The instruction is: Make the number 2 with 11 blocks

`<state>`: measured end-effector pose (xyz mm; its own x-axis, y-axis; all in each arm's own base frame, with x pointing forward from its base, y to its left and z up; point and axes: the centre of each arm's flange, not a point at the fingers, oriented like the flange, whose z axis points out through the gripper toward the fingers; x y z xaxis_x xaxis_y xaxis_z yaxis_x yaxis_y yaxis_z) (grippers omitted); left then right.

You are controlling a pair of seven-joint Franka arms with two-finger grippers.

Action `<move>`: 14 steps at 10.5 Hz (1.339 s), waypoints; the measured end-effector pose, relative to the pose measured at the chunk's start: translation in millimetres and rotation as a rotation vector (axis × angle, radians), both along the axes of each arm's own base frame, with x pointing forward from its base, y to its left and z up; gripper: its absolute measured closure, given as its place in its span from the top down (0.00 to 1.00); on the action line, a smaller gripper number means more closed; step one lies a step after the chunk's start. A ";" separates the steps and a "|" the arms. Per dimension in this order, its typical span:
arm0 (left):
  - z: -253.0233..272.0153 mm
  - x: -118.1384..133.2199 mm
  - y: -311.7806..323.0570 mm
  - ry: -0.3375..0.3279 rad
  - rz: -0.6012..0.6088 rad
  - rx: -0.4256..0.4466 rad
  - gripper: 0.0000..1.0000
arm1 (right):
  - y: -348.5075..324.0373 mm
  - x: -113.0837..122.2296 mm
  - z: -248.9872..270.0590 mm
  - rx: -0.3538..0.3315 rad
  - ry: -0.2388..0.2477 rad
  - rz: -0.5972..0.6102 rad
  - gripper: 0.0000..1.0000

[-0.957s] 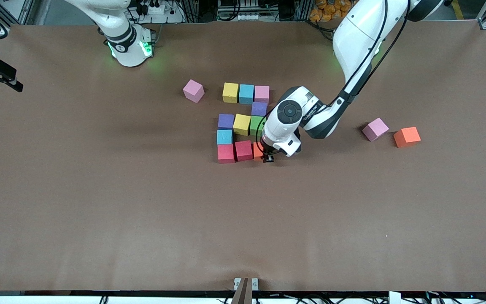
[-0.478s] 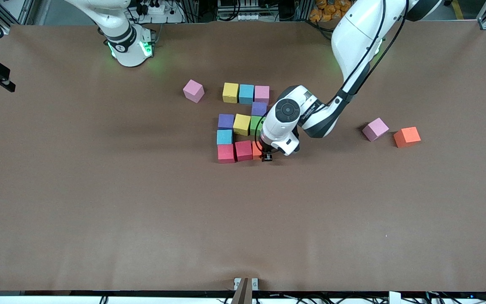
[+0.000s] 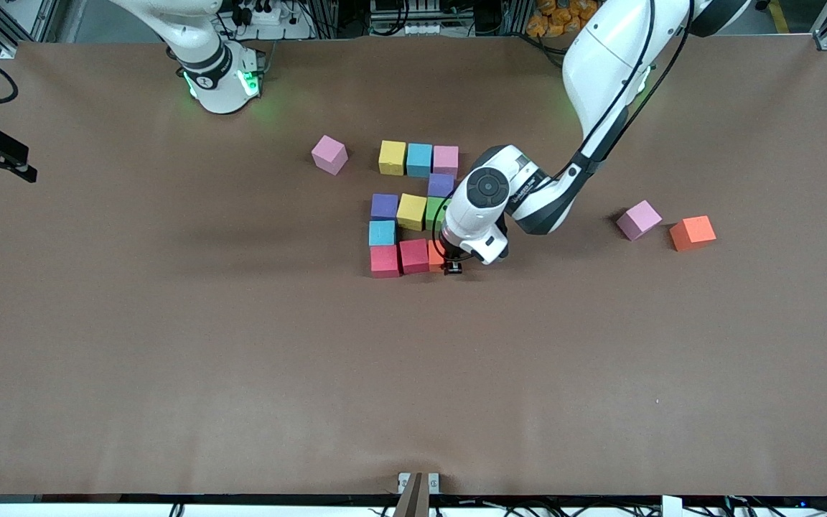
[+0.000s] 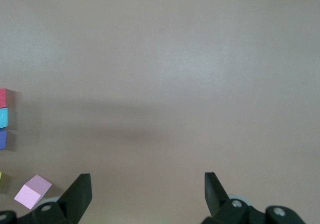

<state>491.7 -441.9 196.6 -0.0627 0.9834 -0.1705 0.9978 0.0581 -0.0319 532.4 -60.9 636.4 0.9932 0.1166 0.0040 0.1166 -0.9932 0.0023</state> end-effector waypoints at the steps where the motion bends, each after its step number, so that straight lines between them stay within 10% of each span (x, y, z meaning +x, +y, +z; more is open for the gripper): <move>1: 0.2 0.0 -0.6 -0.003 -0.004 0.001 0.59 | 0.2 0.0 0.8 0.000 -0.002 0.001 1.00; 8: -0.3 1.9 -6.7 -0.022 -0.028 0.005 0.63 | 3.7 0.5 0.7 0.001 -0.002 0.007 1.00; 14: 1.2 10.4 -6.7 -0.055 -0.048 0.011 0.99 | 7.5 0.7 0.5 0.002 0.000 0.016 1.00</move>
